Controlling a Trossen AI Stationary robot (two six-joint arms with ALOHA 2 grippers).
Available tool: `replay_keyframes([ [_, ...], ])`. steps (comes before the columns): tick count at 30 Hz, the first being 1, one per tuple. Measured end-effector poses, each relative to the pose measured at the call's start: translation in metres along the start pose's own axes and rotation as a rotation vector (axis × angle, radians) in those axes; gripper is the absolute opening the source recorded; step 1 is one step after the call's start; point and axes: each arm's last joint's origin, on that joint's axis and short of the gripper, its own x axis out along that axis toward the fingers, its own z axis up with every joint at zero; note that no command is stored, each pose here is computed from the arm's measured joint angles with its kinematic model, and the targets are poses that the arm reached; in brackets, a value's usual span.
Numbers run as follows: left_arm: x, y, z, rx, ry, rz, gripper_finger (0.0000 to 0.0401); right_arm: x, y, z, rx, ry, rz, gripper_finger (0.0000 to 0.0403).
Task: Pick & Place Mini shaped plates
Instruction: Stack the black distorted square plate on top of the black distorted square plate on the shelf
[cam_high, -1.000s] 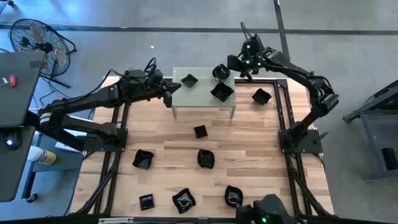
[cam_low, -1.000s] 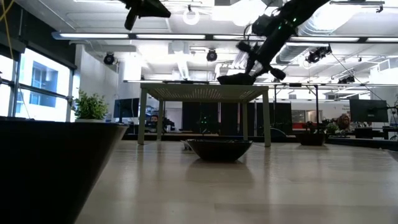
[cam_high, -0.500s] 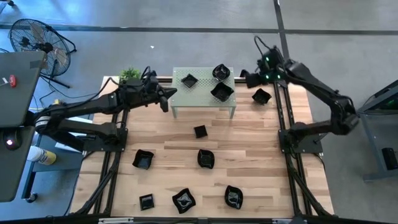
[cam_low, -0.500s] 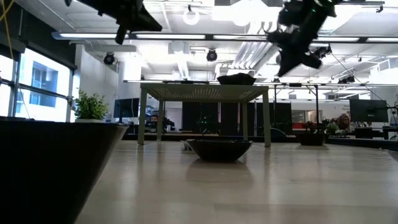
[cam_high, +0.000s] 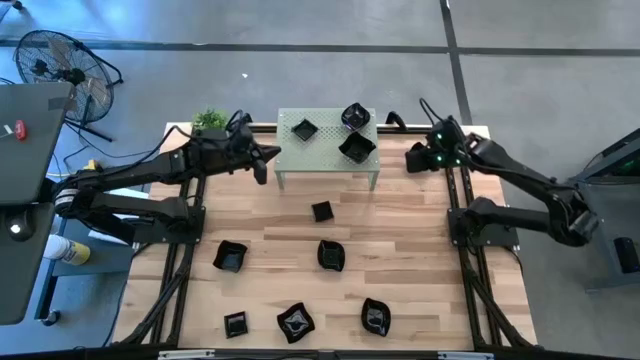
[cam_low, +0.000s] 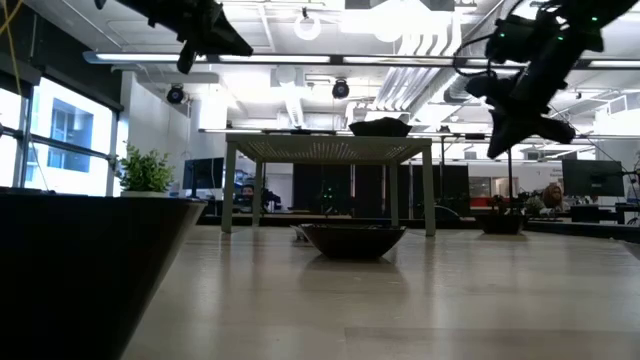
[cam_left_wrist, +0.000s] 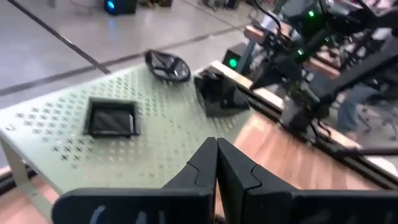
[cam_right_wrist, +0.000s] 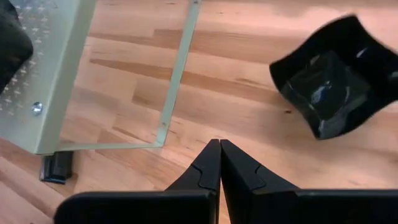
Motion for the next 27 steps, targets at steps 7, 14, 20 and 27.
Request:
replay_keyframes([
  [7, -0.004, 0.004, -0.025, 0.085, 0.312, -0.098, 0.0001, 0.013, -0.01, -0.015, 0.071, -0.025, 0.082, 0.0004],
  [14, -0.012, 0.014, -0.058, 0.115, 0.792, -0.092, 0.0002, 0.014, -0.006, -0.009, 0.049, -0.099, 0.162, 0.0002],
  [20, -0.004, 0.014, -0.087, 0.175, 1.132, -0.13, 0.0055, 0.012, -0.001, -0.003, 0.021, -0.152, 0.224, 0.0006],
  [27, -0.001, -0.005, -0.133, 0.333, 1.272, -0.288, 0.0123, 0.011, 0.001, -0.001, -0.003, -0.182, 0.252, 0.0002],
])
